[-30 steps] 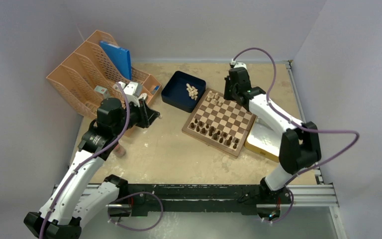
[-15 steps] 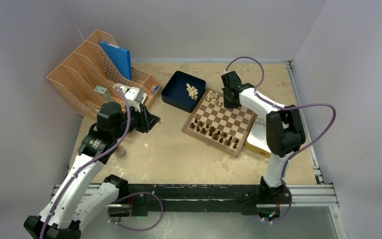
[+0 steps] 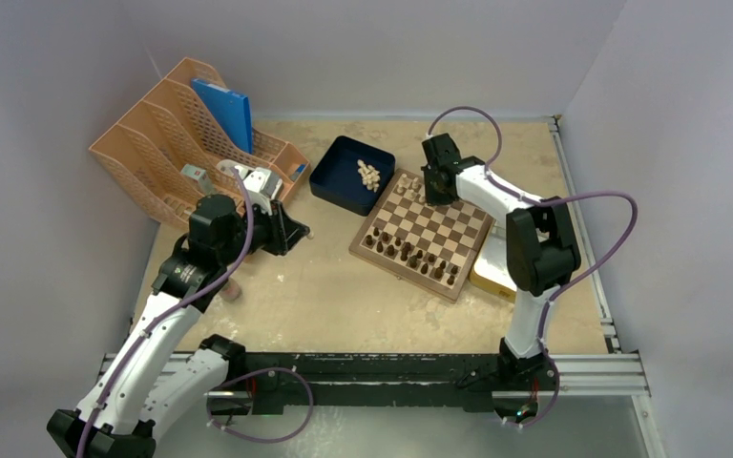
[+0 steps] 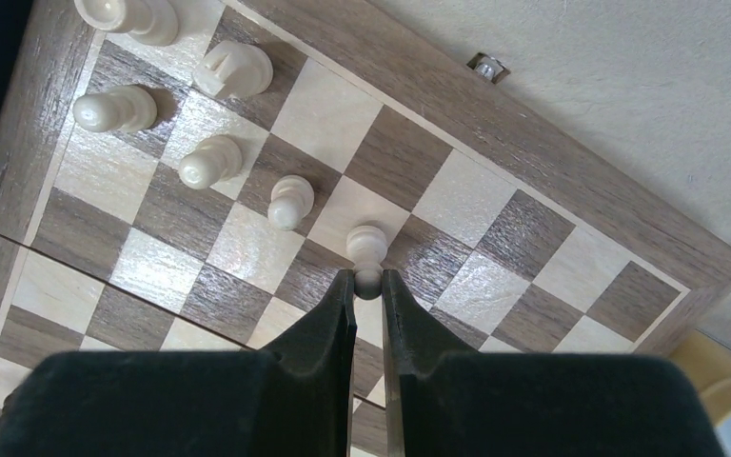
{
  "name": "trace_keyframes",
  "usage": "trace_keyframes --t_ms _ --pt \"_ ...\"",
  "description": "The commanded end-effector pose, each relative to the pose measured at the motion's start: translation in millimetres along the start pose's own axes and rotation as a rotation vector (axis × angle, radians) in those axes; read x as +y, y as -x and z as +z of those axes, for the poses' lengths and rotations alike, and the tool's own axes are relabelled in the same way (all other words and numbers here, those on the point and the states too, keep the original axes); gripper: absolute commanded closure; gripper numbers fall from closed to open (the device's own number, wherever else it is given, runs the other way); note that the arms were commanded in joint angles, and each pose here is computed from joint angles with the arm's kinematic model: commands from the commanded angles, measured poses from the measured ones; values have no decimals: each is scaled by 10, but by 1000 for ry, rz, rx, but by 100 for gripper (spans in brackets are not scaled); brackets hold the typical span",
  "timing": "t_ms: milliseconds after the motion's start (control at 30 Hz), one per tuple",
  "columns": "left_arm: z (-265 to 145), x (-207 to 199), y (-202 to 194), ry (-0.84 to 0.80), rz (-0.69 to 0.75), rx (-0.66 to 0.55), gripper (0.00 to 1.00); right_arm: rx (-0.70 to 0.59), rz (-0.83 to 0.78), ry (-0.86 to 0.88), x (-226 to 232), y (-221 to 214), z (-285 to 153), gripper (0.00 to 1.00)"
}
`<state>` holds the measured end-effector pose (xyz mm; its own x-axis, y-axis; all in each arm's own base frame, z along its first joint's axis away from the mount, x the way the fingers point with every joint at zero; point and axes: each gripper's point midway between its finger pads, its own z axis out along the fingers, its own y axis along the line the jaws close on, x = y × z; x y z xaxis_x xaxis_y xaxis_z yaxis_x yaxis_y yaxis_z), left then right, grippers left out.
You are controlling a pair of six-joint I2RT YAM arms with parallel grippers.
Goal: Set up the chess pieces on the board
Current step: Place the chess piece on the chessboard.
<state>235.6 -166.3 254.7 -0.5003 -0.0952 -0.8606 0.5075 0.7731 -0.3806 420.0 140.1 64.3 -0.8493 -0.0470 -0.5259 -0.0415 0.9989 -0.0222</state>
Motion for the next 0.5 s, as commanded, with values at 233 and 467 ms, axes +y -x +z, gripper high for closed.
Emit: trace_keyframes --t_ms 233,467 --pt "-7 -56 102 -29 28 -42 100 -6 -22 40 65 61 -13 87" --pt "-36 -67 122 -29 28 -55 100 -6 -19 19 52 104 28 77"
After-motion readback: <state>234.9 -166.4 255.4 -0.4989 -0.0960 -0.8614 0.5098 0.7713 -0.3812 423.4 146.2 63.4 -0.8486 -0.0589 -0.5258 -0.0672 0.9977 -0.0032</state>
